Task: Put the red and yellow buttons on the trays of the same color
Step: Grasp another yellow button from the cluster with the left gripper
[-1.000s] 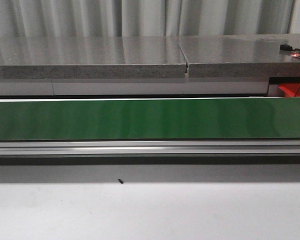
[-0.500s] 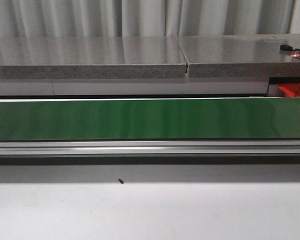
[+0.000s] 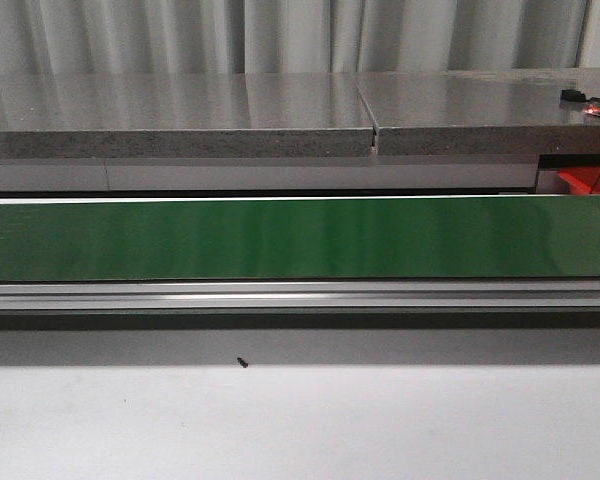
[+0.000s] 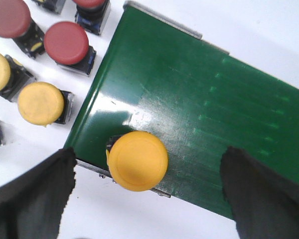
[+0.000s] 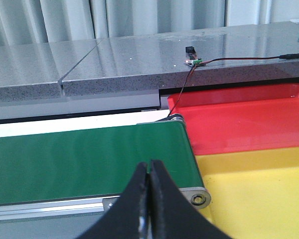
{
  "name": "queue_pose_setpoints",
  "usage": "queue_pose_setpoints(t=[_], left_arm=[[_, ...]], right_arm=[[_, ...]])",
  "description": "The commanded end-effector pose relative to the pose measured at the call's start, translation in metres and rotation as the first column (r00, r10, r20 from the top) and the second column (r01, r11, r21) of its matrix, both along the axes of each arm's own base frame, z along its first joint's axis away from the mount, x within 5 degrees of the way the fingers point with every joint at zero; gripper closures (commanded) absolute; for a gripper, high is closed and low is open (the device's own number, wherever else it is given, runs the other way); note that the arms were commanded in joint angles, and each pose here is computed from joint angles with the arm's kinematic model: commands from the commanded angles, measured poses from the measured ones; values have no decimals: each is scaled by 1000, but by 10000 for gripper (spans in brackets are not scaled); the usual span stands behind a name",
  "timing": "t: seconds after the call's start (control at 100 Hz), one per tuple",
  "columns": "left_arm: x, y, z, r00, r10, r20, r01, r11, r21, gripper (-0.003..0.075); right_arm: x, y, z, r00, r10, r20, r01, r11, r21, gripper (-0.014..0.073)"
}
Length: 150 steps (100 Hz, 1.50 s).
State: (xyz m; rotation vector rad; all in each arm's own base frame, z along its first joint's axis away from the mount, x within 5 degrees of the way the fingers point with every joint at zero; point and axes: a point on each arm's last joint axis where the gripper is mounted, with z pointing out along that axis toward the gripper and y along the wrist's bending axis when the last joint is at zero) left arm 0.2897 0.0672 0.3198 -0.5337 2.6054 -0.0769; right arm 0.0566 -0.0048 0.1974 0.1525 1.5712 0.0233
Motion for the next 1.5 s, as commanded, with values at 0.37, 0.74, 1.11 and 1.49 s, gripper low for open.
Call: queue_pose_setpoints(t=[0.37,0.74,1.11,1.49], left_arm=[[-68,4,75,983,84,164,-122,964,237,167],[-87,50,51,960,261,99,-275,948,162,167],[-78,109,0,929,368,-49,-368,930,3,167],[-46,133,-53,918,371,-139,-382,922,-57,167]], right_arm=[[-3,0,13,994,1,111,2,1000,-22,662],[-3,0,13,994,1,111,2,1000,-22,662],[-3,0,13,994,1,111,2,1000,-22,662],[-3,0,13,994,1,111,2,1000,-22,662]])
